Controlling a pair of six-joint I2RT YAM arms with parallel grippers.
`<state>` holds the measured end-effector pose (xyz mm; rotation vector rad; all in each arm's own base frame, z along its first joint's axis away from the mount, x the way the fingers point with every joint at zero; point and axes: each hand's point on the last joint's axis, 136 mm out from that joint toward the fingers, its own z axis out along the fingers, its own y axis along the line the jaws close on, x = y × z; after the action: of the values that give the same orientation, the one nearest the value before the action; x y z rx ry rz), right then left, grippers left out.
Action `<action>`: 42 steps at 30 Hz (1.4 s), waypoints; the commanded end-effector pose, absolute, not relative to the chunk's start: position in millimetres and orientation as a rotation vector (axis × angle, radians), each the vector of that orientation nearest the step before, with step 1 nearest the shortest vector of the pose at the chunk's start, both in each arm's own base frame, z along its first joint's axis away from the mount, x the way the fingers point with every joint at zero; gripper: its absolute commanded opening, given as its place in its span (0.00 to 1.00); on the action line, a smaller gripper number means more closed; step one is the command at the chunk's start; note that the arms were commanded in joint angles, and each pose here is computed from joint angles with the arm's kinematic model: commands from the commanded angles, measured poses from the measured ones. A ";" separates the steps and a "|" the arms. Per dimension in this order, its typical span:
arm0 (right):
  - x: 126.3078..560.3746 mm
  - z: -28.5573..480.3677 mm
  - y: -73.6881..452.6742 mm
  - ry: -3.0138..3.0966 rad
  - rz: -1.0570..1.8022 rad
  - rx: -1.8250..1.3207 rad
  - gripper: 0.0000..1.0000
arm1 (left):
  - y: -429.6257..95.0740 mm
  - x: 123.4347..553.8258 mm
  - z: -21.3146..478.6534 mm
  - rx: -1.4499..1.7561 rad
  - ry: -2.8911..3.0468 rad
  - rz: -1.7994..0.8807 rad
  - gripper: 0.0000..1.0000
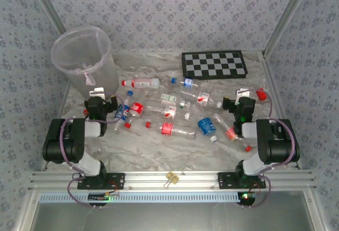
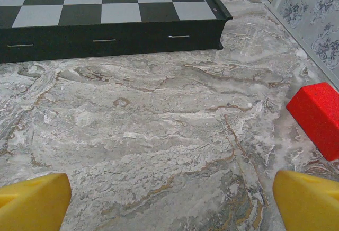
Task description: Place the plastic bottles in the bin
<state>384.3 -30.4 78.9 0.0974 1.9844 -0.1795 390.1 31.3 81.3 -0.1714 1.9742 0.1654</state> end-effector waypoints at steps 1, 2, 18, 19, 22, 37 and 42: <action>388.4 86.1 -31.4 1.959 -0.169 0.111 1.00 | 27.8 394.2 90.5 -0.161 1.940 0.148 1.00; 388.3 86.5 -31.1 1.958 -0.168 0.111 1.00 | 28.1 394.1 90.0 -0.160 1.942 0.149 1.00; 388.6 85.7 -31.7 1.963 -0.163 0.113 1.00 | 28.3 394.3 90.2 -0.162 1.942 0.148 1.00; 388.3 85.3 -32.1 1.964 -0.164 0.114 1.00 | 28.3 394.3 90.3 -0.162 1.942 0.148 1.00; 388.4 85.2 -32.2 1.964 -0.163 0.115 1.00 | 28.0 395.0 91.0 -0.162 1.940 0.146 1.00; 371.9 130.8 -17.9 2.176 -0.174 0.113 1.00 | -32.0 392.2 142.8 0.121 2.081 0.209 1.00; 332.0 143.7 -10.5 2.380 -0.100 0.254 1.00 | -61.7 372.0 160.2 0.167 2.181 0.197 1.00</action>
<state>378.8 -7.2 174.1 0.1479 2.1176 -0.0935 397.8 -64.5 178.0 0.1392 2.0099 0.1199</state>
